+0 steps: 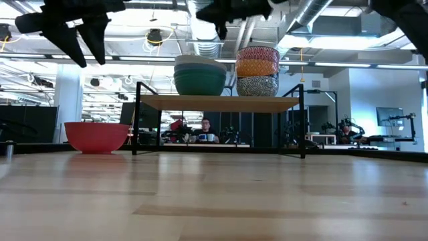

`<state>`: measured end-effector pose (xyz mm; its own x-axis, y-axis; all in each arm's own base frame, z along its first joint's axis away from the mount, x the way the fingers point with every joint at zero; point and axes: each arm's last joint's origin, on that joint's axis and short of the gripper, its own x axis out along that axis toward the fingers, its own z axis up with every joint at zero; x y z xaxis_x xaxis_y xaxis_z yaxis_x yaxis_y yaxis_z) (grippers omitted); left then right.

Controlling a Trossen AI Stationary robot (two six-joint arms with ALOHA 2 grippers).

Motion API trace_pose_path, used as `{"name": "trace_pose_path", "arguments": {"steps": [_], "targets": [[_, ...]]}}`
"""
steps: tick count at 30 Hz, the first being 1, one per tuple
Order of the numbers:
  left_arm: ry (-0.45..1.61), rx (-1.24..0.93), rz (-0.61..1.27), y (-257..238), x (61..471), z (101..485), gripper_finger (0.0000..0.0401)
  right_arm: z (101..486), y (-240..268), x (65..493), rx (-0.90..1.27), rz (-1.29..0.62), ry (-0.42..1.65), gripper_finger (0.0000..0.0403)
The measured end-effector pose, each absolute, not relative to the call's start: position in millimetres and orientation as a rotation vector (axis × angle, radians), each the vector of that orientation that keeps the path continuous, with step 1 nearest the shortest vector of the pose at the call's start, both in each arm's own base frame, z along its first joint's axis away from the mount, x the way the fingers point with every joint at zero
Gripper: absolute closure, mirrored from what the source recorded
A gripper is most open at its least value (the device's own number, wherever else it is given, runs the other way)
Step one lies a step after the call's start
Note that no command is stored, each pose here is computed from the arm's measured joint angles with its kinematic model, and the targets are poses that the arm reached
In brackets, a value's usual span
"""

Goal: Place and stack bowls onto a shelf
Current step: Stack the orange bowl on top of the white bowl

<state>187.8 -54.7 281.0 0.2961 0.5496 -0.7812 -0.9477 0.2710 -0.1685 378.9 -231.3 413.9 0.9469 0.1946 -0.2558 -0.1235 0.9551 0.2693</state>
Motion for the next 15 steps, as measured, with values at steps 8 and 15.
{"name": "trace_pose_path", "arguments": {"steps": [8, 15], "targets": [[0.799, -0.637, 1.010, -55, 184, 285, 0.0211, 435, -170, 389, 0.228, 0.227, 0.290, 0.0343], [0.781, -0.552, 0.873, -59, 169, 299, 0.0211, 435, -106, 393, 0.233, 0.193, 0.448, 0.0343]]}}
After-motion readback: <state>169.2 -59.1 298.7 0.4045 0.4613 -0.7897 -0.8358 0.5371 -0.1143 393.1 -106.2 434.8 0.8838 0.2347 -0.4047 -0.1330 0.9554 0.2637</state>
